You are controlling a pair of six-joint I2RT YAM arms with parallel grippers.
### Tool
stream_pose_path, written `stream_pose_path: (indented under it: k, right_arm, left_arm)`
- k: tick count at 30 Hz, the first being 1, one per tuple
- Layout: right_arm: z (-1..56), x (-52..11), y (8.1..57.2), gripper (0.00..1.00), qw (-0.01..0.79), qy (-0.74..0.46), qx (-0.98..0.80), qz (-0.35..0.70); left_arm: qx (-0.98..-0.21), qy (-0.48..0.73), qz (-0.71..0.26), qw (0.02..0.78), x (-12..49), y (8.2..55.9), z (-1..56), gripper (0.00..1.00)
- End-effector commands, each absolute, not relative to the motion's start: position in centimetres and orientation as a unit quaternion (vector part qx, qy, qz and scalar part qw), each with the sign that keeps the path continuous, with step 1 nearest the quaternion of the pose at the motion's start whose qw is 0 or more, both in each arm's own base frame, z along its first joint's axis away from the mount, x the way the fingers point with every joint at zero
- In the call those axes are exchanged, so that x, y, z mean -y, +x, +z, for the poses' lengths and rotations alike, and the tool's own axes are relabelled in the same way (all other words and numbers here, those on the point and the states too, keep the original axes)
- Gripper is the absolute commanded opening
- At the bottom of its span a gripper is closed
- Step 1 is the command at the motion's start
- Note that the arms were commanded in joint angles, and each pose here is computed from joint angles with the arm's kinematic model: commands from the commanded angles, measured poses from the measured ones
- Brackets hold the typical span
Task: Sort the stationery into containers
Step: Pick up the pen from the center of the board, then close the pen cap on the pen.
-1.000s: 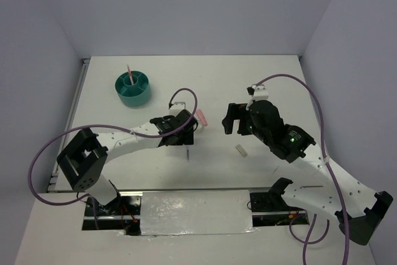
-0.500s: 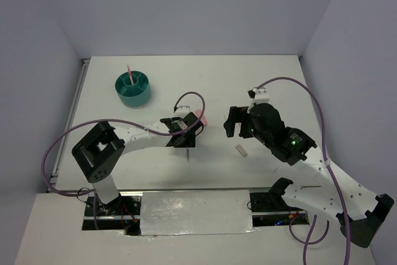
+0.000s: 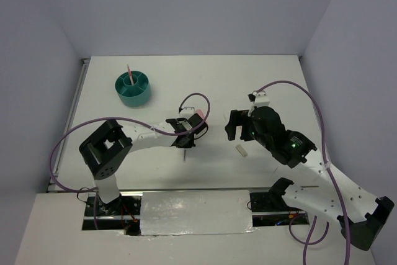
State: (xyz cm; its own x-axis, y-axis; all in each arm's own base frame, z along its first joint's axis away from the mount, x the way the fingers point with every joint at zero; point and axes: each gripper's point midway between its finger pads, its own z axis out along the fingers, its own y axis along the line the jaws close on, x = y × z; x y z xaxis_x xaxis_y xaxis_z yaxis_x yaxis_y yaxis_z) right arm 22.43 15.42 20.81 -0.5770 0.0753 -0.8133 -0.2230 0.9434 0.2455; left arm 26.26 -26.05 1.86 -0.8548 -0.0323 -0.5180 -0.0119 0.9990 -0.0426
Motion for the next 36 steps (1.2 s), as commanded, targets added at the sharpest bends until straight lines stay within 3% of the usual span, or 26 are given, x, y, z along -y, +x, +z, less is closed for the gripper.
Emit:
stream_pose_path:
  k: [1,2,10,14,18,21,28,36]
  right_arm:
    - [21.9,-15.8,22.9,1.0,0.477,-0.043,-0.859,0.181]
    - [21.8,-15.8,22.9,1.0,0.475,-0.044,-0.86,0.182]
    - [21.6,-15.8,25.1,1.0,0.458,-0.032,-0.859,0.227]
    - [21.0,-16.4,27.0,0.99,0.429,-0.04,-0.878,0.207]
    - [17.7,-16.4,30.4,0.98,0.376,-0.044,-0.915,0.14]
    - [15.0,-16.6,32.7,0.92,0.334,-0.063,-0.935,0.098]
    - [10.9,-16.9,37.9,0.68,0.278,-0.08,-0.955,0.064]
    - [5.8,-17.1,39.0,0.59,0.213,-0.107,-0.971,0.038]
  left_arm:
    - [-0.972,-0.004,0.006,0.235,25.0,24.4,0.0,0.12]
    - [-0.972,-0.003,0.002,0.234,25.0,24.2,0.1,0.0]
    - [-0.96,0.012,-0.082,0.266,26.6,23.8,5.1,0.0]
    - [-0.927,0.039,-0.178,0.327,28.0,23.8,12.9,0.0]
    - [-0.902,0.073,-0.199,0.375,26.5,23.3,18.7,0.0]
    - [-0.889,0.117,-0.21,0.388,25.4,21.9,22.0,0.0]
    - [-0.844,0.193,-0.224,0.447,21.1,18.7,27.0,0.0]
    - [-0.822,0.199,-0.228,0.483,19.1,17.9,25.5,0.0]
